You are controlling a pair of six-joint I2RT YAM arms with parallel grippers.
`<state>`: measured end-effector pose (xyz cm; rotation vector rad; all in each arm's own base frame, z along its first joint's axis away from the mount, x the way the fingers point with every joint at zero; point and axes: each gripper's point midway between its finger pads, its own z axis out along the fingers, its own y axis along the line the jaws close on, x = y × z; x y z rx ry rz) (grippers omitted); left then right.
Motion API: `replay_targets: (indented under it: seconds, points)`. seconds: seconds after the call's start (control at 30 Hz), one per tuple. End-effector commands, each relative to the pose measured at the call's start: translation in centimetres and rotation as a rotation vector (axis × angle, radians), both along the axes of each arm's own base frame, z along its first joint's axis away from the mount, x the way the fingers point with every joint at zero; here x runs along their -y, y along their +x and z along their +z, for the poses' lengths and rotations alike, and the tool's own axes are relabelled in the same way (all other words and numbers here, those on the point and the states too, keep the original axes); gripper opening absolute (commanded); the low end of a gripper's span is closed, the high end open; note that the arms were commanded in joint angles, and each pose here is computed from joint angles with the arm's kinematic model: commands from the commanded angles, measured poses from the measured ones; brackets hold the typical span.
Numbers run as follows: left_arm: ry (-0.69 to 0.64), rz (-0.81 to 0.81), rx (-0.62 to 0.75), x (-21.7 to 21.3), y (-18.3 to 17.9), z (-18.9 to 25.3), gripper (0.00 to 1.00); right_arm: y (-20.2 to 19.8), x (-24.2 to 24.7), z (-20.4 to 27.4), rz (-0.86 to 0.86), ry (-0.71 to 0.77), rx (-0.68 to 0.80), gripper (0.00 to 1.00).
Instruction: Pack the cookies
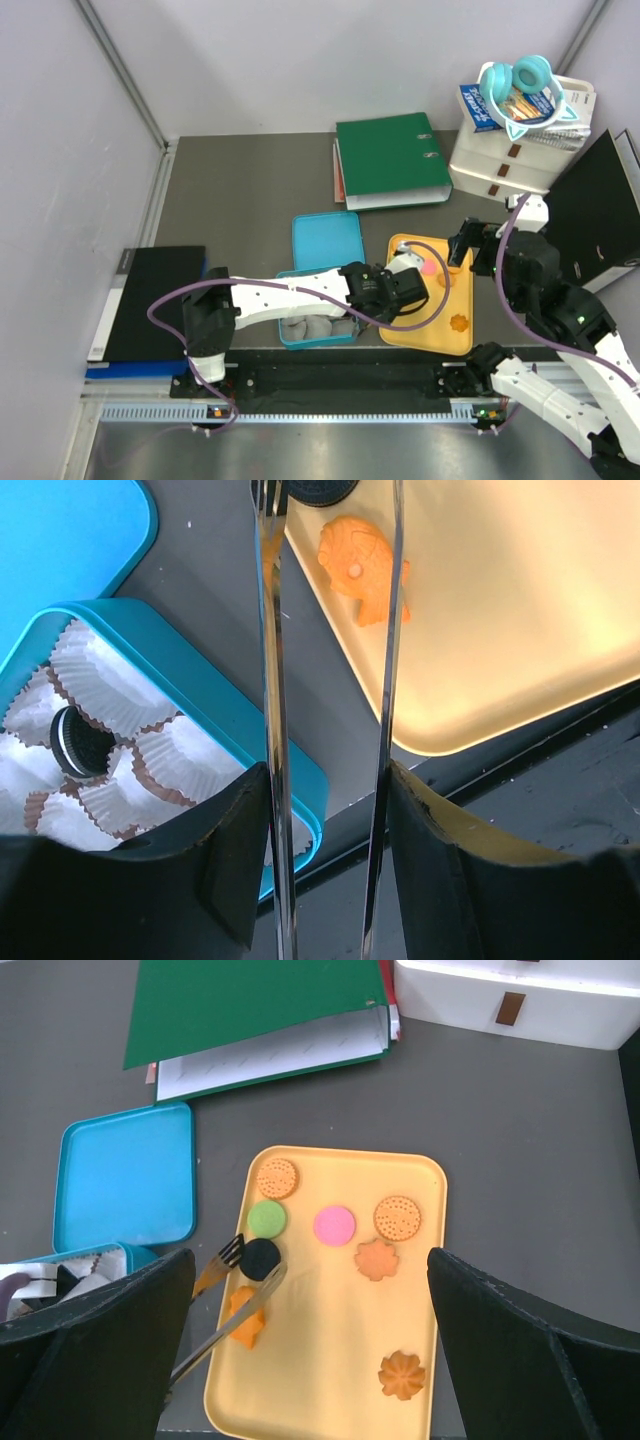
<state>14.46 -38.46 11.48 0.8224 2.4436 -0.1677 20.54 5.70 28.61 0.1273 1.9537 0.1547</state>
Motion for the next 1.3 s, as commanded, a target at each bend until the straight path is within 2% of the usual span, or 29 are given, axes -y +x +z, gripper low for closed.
replay_targets:
  seconds: [0.0,0.17,0.37,0.57,0.7,0.8,1.1,1.27]
  points:
    - [-0.030,0.060,0.047,0.2,1.4,1.3,0.53,0.1,-0.3,0.4,0.003,0.019,0.015,0.99]
    - [0.011,0.077,0.046,0.3,1.7,1.1,0.53,0.0,-0.2,0.3,0.001,0.019,0.014,0.99]
    - [-0.006,0.044,0.000,1.3,0.9,0.4,0.50,-0.1,0.0,0.2,-0.003,0.023,0.018,0.99]
    - [-0.005,0.029,-0.002,1.5,0.9,0.7,0.37,-0.2,0.1,0.3,-0.002,0.014,0.021,0.99]
    - [-0.007,0.044,0.035,1.2,1.5,2.0,0.35,-0.1,0.1,0.4,-0.001,0.015,0.026,0.99]
    - [-0.022,0.058,0.095,0.8,2.4,4.6,0.35,-0.1,0.1,0.7,-0.002,0.018,0.031,0.99]
    - [-0.026,0.136,0.211,-3.5,3.5,10.5,0.32,0.0,0.2,1.6,-0.001,0.013,0.054,0.99]
    - [0.008,0.250,0.230,-9.1,2.8,12.1,0.32,0.2,0.4,2.4,-0.008,0.000,0.071,0.99]
